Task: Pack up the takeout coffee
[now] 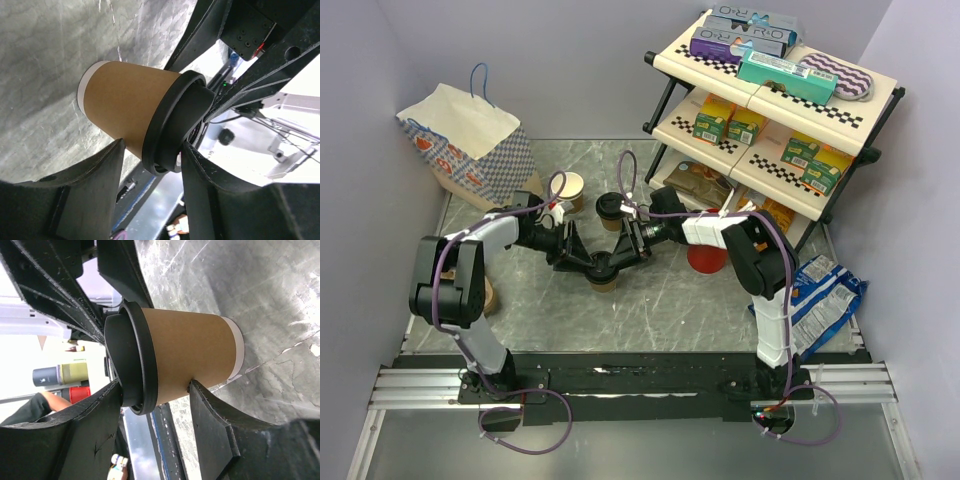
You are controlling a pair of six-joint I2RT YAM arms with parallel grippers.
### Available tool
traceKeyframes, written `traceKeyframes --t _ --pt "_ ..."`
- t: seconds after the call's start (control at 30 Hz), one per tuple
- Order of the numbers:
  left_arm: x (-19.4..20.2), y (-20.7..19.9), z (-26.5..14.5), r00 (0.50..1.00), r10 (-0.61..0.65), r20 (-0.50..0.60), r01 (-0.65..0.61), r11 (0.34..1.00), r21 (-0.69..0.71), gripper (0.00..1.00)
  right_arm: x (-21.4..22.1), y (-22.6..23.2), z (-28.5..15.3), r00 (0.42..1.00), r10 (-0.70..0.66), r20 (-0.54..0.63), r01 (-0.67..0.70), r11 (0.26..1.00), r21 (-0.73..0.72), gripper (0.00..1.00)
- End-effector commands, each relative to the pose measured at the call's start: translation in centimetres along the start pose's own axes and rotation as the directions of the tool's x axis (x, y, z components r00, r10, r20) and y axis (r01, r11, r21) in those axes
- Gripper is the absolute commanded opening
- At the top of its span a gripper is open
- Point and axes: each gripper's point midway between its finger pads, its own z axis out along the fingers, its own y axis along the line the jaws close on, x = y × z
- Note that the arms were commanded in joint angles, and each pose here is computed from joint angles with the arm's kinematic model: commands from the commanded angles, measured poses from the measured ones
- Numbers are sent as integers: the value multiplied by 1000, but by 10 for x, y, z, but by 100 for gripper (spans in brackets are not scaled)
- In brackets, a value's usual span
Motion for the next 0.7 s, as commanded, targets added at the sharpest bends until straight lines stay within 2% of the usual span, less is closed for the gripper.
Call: traceKeyframes --t 0.0,0.33,0.67 --pt "-8 58 16 1000 -16 25 21 979 -201 52 29 -64 15 990 141 -14 -136 976 169 61" --pt "-14 74 12 990 -132 57 141 969 -202 52 21 -52 12 996 84 -13 -80 979 186 61" --pt "1 87 25 959 -279 47 282 940 -193 51 31 -62 9 994 104 -19 -96 964 250 62"
